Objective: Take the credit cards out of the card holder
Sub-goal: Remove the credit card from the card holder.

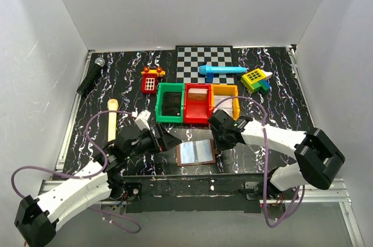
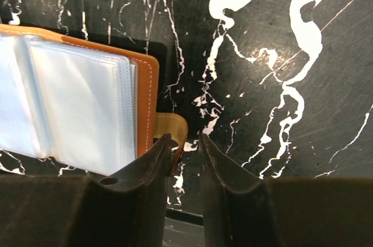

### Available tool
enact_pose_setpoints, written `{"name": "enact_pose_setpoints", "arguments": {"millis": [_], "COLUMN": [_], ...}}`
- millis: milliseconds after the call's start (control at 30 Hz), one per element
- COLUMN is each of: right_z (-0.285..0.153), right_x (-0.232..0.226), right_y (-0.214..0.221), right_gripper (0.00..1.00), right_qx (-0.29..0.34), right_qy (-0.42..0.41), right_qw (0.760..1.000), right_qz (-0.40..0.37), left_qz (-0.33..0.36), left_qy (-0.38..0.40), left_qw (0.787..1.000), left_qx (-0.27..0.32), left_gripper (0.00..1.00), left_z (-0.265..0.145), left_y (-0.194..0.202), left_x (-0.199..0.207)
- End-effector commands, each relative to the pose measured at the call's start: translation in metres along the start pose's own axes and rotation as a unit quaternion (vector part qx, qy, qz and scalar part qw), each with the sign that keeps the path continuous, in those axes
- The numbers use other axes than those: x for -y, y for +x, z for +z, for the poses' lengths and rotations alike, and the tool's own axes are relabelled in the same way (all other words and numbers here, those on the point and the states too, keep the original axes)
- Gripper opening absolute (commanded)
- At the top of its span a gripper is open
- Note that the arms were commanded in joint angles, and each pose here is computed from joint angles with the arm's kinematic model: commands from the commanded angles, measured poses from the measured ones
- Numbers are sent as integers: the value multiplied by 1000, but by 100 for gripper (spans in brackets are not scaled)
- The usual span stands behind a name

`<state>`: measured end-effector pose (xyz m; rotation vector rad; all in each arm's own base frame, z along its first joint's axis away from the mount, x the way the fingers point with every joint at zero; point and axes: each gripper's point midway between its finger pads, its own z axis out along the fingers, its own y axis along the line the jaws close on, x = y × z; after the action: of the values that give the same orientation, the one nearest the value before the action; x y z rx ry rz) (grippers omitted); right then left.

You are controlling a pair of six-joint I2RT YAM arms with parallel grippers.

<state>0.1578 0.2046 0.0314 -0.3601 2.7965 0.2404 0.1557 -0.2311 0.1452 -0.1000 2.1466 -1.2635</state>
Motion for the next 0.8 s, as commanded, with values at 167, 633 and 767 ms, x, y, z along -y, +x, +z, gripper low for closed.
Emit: {"name": "enact_pose_setpoints", "arguments": {"millis": [167,633,767], "right_z": [-18,-90,-85], "right_x": [-9,-61,-60], "right_y": [-19,-11,-5], "right_gripper": [1,1,1], "right_qx": [36,104,95], "right_qy": [-28,-222,-220], "right_qw": [999,969,970], "right_qz": [4,-44,-42], "left_qz": [22,-2,21], "left_qy": [-63,-152,-72], "left_qw": [997,988,996], "left_qx": [-41,0,-40], "left_gripper": [98,98,85], "left_z": [10,19,32], "left_y": [6,-2,10], "left_x": [-6,-22,3]}}
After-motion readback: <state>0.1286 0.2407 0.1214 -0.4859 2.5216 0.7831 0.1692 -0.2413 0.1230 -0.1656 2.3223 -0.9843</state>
